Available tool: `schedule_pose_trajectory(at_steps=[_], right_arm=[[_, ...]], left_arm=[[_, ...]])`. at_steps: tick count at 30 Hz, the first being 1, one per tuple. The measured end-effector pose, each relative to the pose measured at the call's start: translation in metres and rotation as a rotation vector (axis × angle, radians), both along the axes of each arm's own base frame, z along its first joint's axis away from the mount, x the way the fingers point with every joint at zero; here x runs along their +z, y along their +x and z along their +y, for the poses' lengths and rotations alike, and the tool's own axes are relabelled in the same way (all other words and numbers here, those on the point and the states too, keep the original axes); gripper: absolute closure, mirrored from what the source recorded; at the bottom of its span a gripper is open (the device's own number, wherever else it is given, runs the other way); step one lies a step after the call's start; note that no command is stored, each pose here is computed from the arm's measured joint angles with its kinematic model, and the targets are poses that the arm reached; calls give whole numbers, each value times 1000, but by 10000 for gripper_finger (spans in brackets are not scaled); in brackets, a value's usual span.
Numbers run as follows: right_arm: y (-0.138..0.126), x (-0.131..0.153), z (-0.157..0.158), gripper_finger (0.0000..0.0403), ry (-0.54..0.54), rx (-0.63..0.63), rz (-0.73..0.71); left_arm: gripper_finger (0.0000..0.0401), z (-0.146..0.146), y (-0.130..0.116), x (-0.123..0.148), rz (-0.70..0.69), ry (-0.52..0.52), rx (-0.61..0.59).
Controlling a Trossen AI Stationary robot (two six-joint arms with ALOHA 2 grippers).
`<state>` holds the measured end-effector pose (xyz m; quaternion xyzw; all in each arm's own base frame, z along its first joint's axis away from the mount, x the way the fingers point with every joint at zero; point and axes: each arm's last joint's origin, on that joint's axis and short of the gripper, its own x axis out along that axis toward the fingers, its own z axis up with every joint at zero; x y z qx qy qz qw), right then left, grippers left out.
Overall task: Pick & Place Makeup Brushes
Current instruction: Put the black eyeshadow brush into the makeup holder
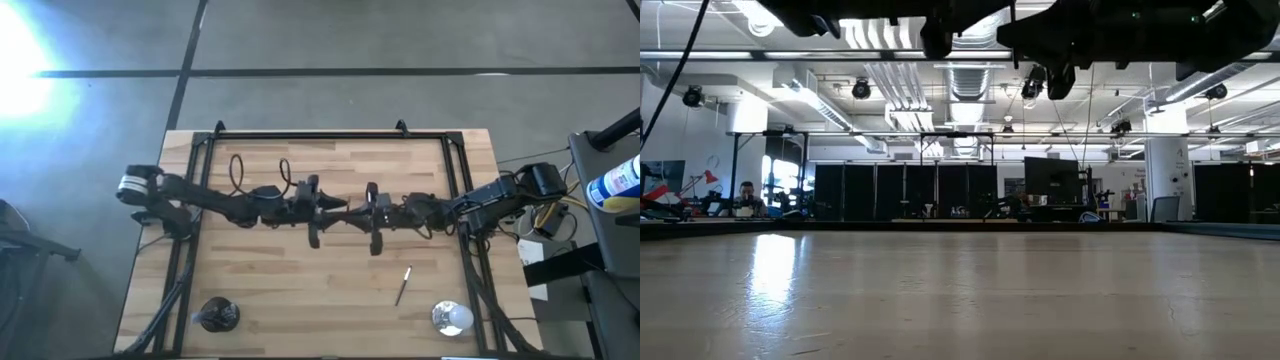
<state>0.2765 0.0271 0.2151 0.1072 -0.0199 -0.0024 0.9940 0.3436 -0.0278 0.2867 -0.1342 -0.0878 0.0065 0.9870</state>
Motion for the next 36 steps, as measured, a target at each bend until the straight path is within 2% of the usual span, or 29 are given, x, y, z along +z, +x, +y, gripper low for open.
schedule_pose_trajectory(at_steps=[6, 8, 11, 12, 18, 22, 25, 30, 33, 36], right_arm=[[1, 1, 5, 393, -12, 17, -1], [0, 0, 6, 392, -14, 19, 5], [0, 0, 7, 391, -17, 22, 7], [0, 0, 8, 389, -16, 24, 7], [-1, -4, 8, 352, 2, 27, 41], [-6, -9, 7, 320, 24, 18, 74], [-10, -12, 7, 313, 36, 15, 83], [-14, -17, 6, 350, 39, 15, 101], [-15, -19, 6, 381, 37, 15, 111], [-15, -19, 6, 392, 40, 14, 117]], left_arm=[[282, 3, 5, 9, 6, 48, 13], [307, 3, 6, 12, 3, 58, 16], [375, 3, 5, 17, -13, 70, 12], [386, 3, 5, 18, -16, 72, 11], [394, -3, -10, 27, 81, 71, 17], [396, -23, -31, 37, 195, 77, 61], [396, -44, -52, 47, 263, 54, 111], [396, -89, -90, 58, 364, 16, 173], [396, -119, -115, 64, 417, 5, 172], [396, -146, -140, 67, 460, -24, 157]])
